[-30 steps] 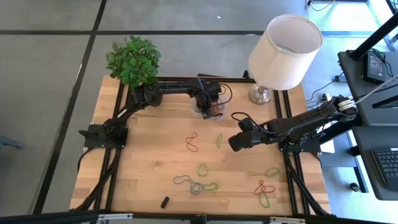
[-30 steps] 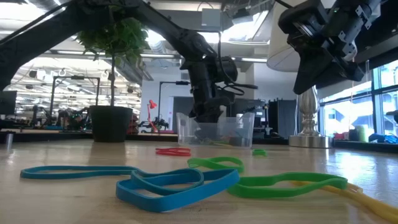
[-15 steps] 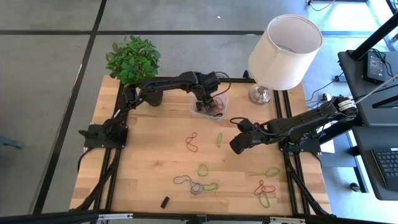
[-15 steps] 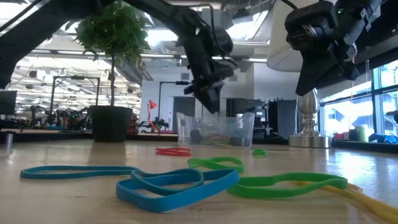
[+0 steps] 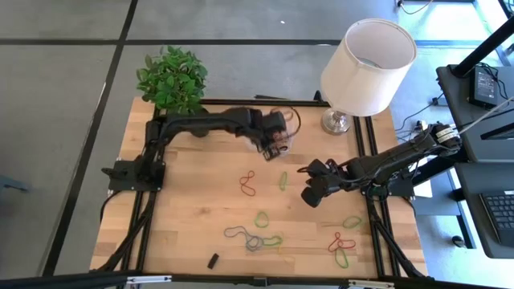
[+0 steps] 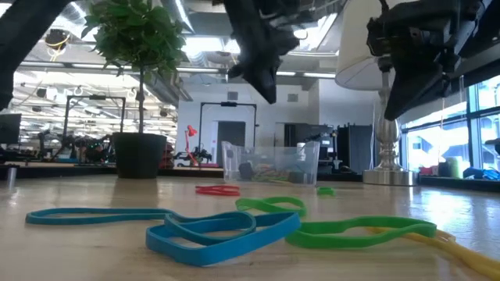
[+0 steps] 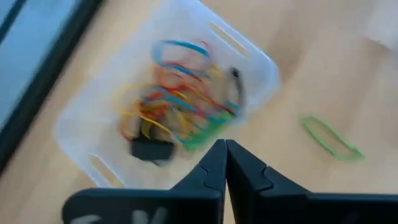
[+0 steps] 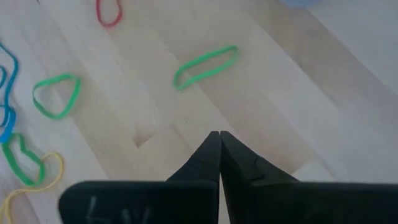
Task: Pick and place rubber bands into bin
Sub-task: Put the green rubber band into the transparent bin
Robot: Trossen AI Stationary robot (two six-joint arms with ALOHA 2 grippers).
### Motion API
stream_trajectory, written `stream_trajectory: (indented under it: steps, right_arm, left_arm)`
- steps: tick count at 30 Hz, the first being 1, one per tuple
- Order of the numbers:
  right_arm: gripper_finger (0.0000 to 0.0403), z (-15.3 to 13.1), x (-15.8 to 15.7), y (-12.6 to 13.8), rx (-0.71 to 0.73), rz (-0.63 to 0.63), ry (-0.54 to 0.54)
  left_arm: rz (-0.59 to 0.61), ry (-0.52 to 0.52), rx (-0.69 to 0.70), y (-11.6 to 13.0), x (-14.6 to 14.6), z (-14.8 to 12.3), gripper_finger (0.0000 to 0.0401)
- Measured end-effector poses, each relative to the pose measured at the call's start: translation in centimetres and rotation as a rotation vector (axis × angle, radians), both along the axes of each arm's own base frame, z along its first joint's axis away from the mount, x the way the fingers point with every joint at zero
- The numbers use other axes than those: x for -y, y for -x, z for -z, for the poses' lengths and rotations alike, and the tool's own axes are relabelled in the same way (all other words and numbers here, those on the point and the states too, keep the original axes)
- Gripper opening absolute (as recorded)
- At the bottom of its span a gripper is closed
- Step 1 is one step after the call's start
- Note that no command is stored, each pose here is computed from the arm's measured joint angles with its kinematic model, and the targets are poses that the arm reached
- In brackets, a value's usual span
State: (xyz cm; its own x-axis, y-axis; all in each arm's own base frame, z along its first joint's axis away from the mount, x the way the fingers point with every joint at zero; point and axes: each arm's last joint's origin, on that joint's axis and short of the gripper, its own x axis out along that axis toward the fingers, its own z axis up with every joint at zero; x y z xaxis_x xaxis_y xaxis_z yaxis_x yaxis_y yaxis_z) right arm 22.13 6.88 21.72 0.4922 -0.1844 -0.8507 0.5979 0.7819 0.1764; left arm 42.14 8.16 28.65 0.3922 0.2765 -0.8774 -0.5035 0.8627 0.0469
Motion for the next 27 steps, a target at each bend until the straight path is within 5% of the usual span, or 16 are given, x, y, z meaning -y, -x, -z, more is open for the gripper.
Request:
stream_trajectory:
  steps: [7, 11, 19, 27]
  right_arm:
    - [0.0007, -0.1, -0.1, -0.1, 0.012, -0.023, 0.008]
    - [0.0008, -0.2, -0.1, -0.6, 0.074, 0.072, -0.030]
    - [0.0003, 0.1, -0.7, -2.8, 0.215, 0.101, -0.068]
    - [0.0002, 0.7, -0.1, -7.9, 0.093, 0.234, -0.056]
  left_arm:
    - [0.143, 0.074, -0.077, 0.0, 6.8, 2.0, 0.0002]
    - [0.154, 0.048, -0.082, 1.4, 9.7, 3.3, 0.0002]
    - [0.225, 0.080, 0.076, 7.0, 12.4, 4.7, 0.0002]
    - [0.239, 0.139, 0.165, 13.8, 12.1, 6.1, 0.0002]
